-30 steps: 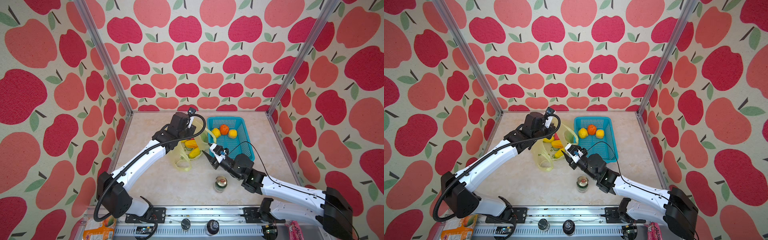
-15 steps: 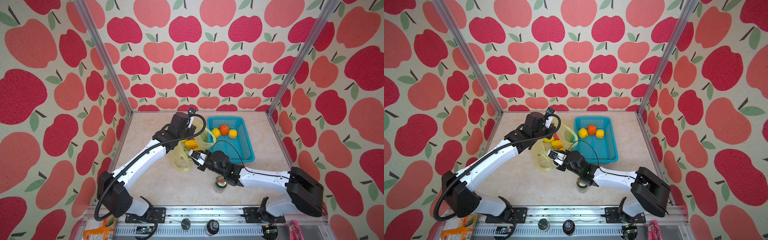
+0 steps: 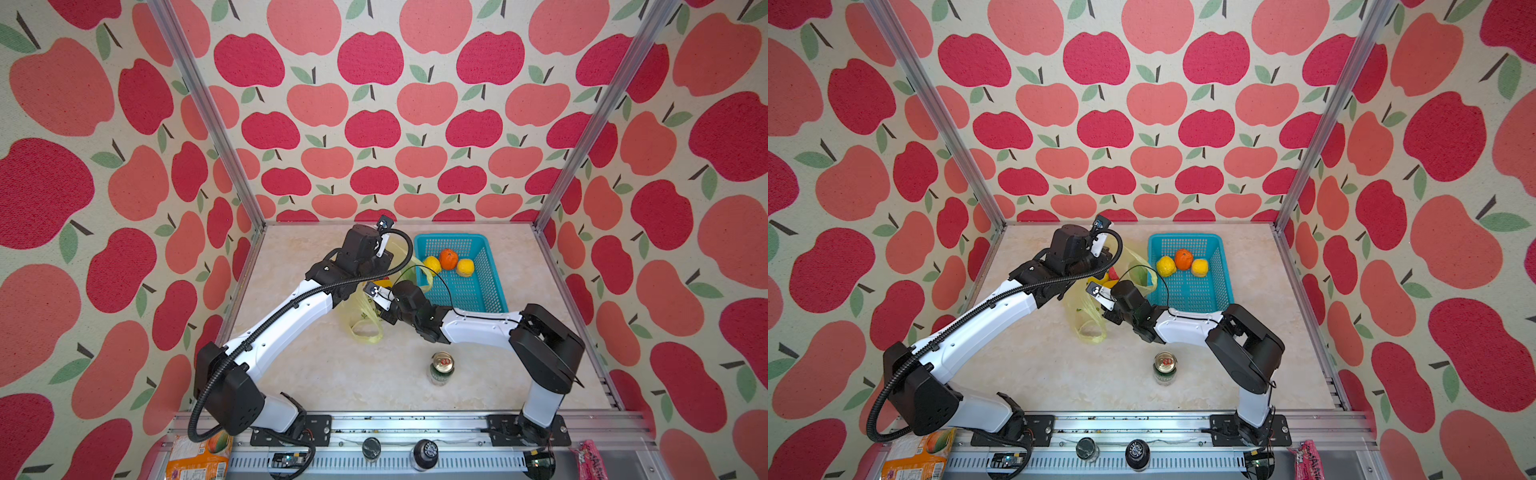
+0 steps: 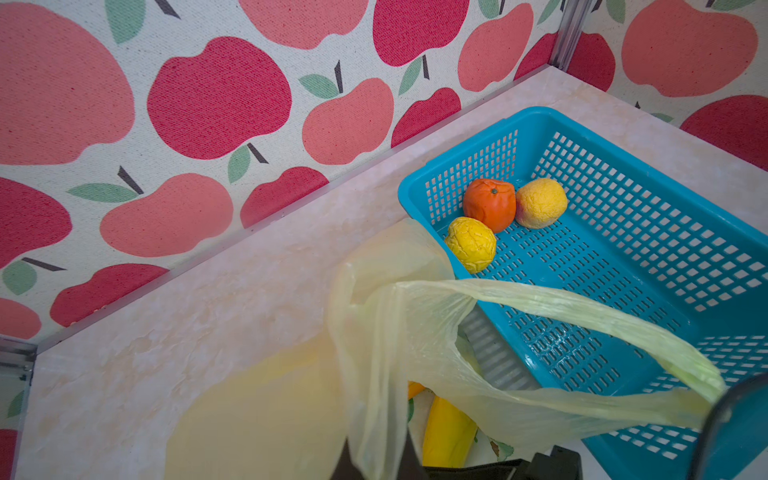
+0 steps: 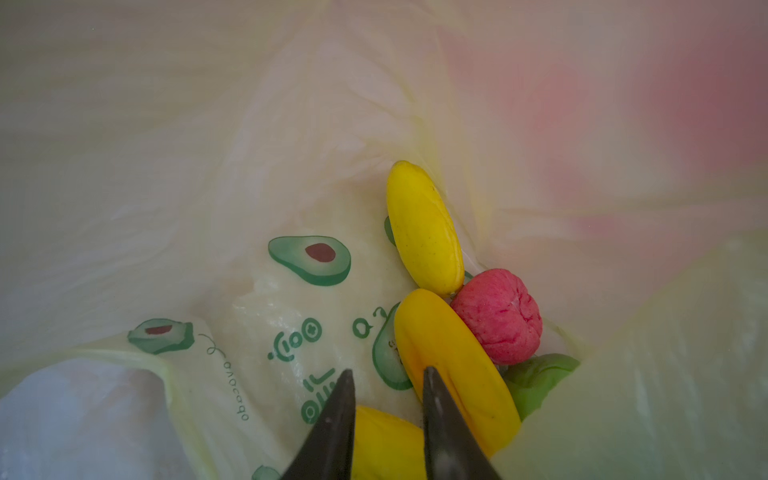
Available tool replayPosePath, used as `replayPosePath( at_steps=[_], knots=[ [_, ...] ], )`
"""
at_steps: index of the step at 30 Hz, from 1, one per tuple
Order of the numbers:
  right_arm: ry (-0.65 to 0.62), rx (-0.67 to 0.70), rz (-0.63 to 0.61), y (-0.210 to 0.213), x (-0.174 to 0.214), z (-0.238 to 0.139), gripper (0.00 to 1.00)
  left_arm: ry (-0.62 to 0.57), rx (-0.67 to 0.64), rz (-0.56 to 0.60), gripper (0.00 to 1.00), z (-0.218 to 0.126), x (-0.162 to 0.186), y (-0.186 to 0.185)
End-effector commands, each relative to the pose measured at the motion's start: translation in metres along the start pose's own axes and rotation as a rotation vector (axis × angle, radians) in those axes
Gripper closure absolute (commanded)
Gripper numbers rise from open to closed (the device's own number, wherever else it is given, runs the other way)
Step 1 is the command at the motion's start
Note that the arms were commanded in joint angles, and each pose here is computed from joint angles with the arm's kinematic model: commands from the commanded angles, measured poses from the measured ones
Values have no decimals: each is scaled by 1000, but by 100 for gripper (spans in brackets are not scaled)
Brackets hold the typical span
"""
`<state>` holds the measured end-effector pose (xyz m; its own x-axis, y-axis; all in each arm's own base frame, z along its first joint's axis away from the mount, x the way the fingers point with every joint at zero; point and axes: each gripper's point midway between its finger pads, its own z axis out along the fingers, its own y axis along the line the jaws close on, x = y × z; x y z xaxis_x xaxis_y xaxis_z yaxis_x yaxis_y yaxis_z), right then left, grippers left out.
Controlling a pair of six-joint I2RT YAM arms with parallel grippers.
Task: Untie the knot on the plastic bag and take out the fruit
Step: 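Move the right gripper back into the bag held by the left gripper, then lower the right gripper into the bag and grasp the yellow banana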
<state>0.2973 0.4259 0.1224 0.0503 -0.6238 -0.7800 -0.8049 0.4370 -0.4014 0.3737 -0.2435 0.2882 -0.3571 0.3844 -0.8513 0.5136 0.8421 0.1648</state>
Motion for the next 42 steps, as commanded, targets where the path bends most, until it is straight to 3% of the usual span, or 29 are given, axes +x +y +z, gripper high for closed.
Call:
replayPosePath(
  at_steps=[1, 9, 23, 31, 42],
  knots=[
    [152, 44, -32, -9, 27, 11, 70, -45, -4, -2, 100, -13, -13, 0],
    [329, 27, -165, -9, 63, 7, 70, -40, 0, 1, 100, -11, -11, -2],
    [475, -23, -276, 4, 77, -3, 29, -37, -4, 9, 100, -11, -11, -4],
    [562, 60, -351, -6, 85, 7, 26, -37, -4, 13, 100, -10, -11, -4],
    [607, 134, -350, -20, 97, 30, 28, -44, 3, 21, 100, -14, -14, -9]
  ],
)
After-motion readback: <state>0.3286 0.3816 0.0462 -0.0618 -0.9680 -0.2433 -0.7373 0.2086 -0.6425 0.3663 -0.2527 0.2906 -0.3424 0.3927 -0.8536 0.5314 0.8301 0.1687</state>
